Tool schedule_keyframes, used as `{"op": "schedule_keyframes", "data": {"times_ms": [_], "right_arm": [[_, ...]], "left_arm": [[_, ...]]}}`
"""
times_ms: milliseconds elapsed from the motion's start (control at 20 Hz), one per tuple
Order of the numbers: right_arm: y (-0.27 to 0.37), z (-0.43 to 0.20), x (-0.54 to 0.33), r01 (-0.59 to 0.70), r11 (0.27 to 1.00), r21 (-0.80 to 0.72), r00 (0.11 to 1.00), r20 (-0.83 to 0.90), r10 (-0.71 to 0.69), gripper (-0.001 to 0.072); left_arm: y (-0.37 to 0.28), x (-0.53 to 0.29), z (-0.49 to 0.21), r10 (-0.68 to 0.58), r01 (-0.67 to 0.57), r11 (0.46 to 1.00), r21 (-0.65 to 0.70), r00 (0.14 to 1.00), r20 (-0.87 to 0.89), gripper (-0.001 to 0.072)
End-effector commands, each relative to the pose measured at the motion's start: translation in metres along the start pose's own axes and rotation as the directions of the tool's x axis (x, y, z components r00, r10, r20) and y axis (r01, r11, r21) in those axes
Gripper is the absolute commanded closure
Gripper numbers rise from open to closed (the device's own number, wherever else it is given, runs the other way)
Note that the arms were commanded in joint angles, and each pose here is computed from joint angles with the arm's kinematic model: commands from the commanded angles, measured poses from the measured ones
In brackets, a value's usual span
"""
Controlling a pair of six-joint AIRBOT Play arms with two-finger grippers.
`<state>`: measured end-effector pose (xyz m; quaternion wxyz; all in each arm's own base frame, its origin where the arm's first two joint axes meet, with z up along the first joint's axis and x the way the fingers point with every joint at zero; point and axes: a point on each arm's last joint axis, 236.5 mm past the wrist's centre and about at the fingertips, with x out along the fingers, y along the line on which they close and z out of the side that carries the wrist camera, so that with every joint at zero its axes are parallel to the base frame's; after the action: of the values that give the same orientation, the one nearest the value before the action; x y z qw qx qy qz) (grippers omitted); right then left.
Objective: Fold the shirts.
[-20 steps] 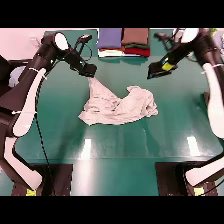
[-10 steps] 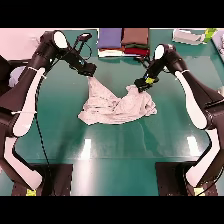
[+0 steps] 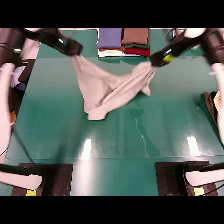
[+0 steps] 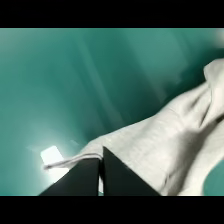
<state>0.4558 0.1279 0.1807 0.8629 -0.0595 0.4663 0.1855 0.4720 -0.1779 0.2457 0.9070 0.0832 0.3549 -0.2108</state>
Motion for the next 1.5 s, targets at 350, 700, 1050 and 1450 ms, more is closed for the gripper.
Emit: {"op": "schedule_keyframes", "data": {"times_ms": [350, 700, 1050, 1450], "right_arm": [[0.014, -0.005, -0.236, 0.093, 0.995, 0.048, 0.892, 0.439, -0.105, 0.0699], [0.017, -0.068, -0.19, 0.044, 0.986, 0.16, 0.971, 0.225, -0.079, 0.0699], [0.002, -0.147, -0.064, 0.051, 0.96, 0.275, 0.997, 0.035, -0.063, 0.0699], [-0.001, -0.192, -0.004, 0.065, 0.946, 0.318, 0.991, -0.132, -0.024, 0.0699]], "left_arm": [[-0.002, -0.271, 0.08, 0.118, -0.155, 0.988, 0.009, 0.789, 0.603, 0.0688], [0.011, -0.17, 0.097, 0.116, -0.142, 0.99, 0.01, 0.848, 0.518, 0.0688], [0.008, 0.074, 0.034, -0.002, 0.007, 0.999, -0.033, 0.988, 0.153, 0.0687], [0.024, 0.122, -0.063, 0.045, -0.062, 0.996, -0.067, 0.972, -0.229, 0.0204]]}}
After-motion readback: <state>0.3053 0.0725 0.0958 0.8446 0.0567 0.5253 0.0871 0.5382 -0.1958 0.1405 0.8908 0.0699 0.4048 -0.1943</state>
